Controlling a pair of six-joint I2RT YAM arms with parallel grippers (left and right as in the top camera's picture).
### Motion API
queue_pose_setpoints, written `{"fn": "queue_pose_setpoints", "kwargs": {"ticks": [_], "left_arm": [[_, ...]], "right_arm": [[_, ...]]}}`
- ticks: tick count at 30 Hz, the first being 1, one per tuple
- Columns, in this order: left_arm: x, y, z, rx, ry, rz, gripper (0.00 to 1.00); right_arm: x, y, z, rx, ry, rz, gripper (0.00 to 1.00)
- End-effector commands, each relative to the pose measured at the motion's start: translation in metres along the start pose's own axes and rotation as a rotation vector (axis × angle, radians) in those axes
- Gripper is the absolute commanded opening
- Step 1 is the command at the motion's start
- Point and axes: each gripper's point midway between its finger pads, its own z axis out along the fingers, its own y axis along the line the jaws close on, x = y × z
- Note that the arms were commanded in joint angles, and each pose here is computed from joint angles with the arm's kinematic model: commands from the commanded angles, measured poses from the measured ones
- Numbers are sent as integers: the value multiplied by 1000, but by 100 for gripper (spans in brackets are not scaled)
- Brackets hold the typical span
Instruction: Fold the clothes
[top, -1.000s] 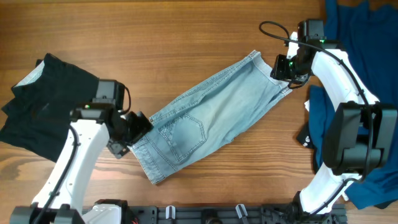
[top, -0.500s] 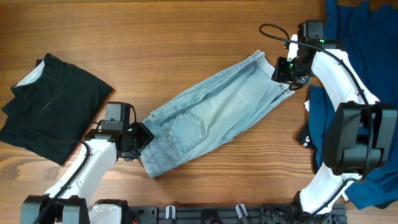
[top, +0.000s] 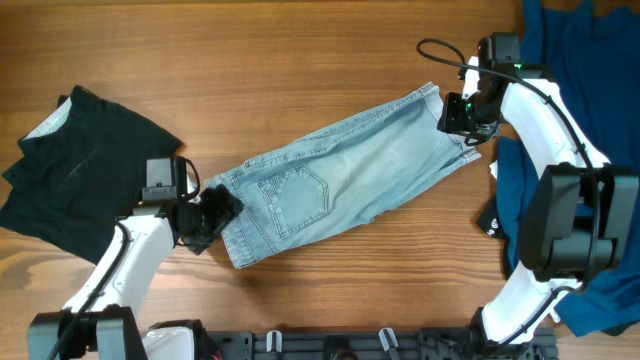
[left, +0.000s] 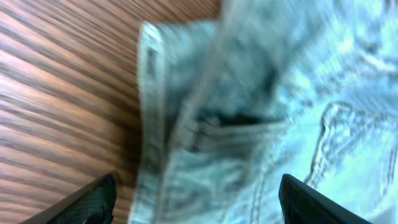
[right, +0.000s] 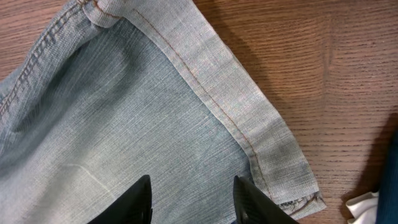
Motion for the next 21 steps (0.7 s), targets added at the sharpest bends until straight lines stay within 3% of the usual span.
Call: {"fn": "queue_pose_setpoints", "kwargs": {"ticks": [1, 5, 13, 15, 17, 18, 21], "left_arm": [[9, -12, 2, 40, 38, 105, 85], [8, -4, 5, -17, 18, 108, 79], [20, 19, 31, -69, 76, 80, 78], [17, 16, 34, -51, 73, 85, 61], [12, 8, 34, -18, 52, 96, 11], [11, 7, 34, -12, 51, 98, 4], [9, 20, 23, -116, 68, 82, 4]], "right_arm": [[-5, 2, -7, 6, -22, -16, 43], [-4, 2, -7, 6, -21, -14, 43], [-2, 1, -7, 8, -12, -12, 43], [-2, 1, -7, 8, -11, -11, 43], [-2, 1, -7, 8, -11, -12, 43], [-2, 1, -7, 8, -11, -12, 43], [5, 1, -7, 9, 18, -29, 43]]}}
